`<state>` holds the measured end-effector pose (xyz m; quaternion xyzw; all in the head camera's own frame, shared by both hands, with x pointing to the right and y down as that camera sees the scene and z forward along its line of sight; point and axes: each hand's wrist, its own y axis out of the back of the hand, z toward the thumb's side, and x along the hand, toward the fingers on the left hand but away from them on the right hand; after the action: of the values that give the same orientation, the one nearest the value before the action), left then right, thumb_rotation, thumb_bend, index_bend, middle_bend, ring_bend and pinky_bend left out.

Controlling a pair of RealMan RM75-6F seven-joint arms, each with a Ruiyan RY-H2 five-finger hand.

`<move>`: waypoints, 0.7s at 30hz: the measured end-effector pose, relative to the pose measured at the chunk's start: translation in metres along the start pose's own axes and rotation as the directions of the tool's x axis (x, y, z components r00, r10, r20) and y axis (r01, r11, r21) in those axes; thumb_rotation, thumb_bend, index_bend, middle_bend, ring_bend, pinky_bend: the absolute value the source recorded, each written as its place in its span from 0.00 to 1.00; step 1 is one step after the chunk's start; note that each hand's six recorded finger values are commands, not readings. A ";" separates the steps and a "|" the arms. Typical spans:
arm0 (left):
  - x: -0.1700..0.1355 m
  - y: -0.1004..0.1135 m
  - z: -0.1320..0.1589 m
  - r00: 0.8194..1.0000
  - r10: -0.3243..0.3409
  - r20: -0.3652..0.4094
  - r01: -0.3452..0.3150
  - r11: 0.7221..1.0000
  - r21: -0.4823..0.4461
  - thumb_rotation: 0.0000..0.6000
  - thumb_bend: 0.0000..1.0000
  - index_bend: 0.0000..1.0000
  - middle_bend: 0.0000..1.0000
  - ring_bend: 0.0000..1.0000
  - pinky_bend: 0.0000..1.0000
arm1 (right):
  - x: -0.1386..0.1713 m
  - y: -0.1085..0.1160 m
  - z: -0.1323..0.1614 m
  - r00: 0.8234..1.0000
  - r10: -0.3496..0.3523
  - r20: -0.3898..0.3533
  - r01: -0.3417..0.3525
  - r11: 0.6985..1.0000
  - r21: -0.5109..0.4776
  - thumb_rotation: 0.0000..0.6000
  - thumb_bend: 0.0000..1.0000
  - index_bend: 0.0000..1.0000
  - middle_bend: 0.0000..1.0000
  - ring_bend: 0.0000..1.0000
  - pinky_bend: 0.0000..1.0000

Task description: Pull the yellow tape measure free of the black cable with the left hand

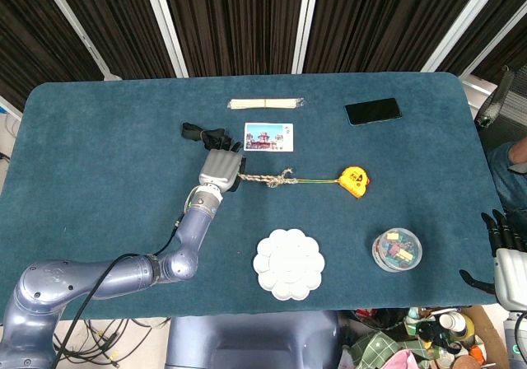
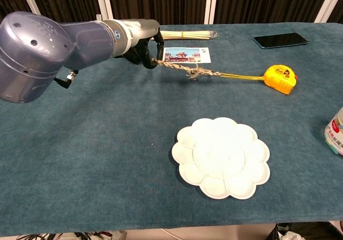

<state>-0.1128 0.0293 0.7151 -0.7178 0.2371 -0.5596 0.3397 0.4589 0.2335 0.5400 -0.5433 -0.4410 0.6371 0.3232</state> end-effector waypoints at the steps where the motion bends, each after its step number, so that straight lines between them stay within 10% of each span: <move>1: 0.000 0.000 0.000 1.000 -0.001 0.000 0.001 1.000 0.000 1.00 0.47 0.61 0.13 0.00 0.00 | 0.000 0.000 0.000 1.000 0.000 0.000 0.000 1.000 0.000 1.00 0.04 0.00 0.00 0.10 0.17; 21: -0.001 0.004 -0.001 1.000 0.004 0.002 -0.004 1.000 -0.006 1.00 0.47 0.61 0.13 0.00 0.00 | 0.000 0.000 0.000 1.000 0.002 0.000 -0.002 1.000 -0.001 1.00 0.04 0.00 0.00 0.10 0.17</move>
<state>-0.1137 0.0278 0.7117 -0.7188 0.2400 -0.5575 0.3391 0.4586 0.2338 0.5402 -0.5439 -0.4409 0.6372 0.3222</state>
